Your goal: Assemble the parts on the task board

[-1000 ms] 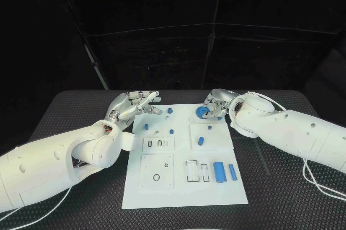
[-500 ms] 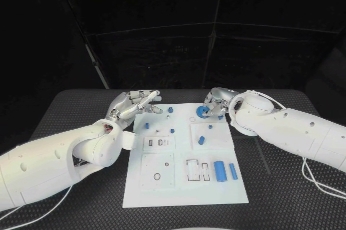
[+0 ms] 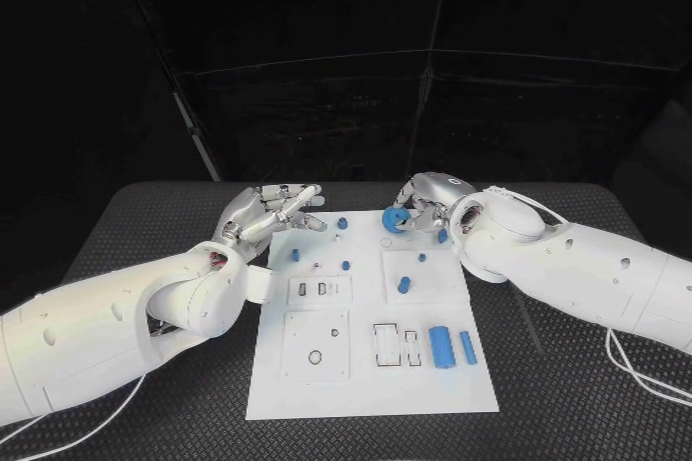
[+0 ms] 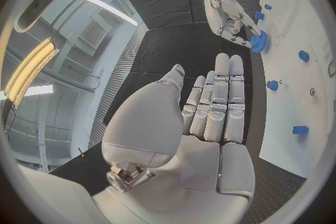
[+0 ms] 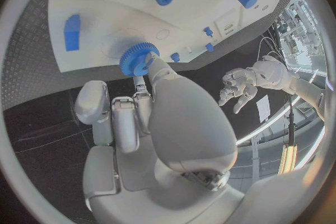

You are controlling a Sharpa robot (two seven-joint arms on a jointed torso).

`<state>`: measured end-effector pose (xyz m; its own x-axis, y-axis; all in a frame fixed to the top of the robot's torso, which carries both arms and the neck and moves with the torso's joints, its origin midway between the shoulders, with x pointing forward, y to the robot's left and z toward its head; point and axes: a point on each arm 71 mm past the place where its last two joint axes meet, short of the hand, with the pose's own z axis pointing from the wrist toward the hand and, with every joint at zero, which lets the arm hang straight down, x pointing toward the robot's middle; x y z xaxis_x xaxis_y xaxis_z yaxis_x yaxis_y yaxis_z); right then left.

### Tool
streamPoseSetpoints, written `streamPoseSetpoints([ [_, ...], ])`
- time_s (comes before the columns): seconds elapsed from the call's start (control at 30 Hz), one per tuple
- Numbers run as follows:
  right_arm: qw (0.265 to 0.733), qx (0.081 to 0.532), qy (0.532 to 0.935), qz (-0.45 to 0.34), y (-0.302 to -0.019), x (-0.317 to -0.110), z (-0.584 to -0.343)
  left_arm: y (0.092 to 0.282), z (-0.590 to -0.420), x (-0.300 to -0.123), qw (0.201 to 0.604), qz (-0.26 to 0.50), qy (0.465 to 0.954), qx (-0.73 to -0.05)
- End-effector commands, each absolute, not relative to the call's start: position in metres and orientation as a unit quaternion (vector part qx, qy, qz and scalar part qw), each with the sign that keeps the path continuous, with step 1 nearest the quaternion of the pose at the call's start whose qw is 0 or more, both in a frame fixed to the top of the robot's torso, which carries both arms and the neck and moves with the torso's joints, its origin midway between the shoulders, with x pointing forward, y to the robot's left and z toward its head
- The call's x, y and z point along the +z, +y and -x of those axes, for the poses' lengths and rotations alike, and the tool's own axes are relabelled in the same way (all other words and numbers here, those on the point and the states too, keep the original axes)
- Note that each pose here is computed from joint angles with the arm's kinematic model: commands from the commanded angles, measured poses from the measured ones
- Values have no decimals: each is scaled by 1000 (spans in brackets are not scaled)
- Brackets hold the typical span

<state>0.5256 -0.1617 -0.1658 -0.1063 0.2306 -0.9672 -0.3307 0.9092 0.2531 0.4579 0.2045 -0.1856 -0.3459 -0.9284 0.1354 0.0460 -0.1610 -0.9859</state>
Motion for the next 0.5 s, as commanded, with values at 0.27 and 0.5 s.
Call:
streamPoseSetpoints([
  [0.27, 691, 265, 669, 68, -115, -151, -511, 204, -457, -184, 382, 418, 520, -639],
  [0.5, 680, 273, 675, 86, -88, -158, -511, 206, -458, -184, 384, 418, 520, -638],
])
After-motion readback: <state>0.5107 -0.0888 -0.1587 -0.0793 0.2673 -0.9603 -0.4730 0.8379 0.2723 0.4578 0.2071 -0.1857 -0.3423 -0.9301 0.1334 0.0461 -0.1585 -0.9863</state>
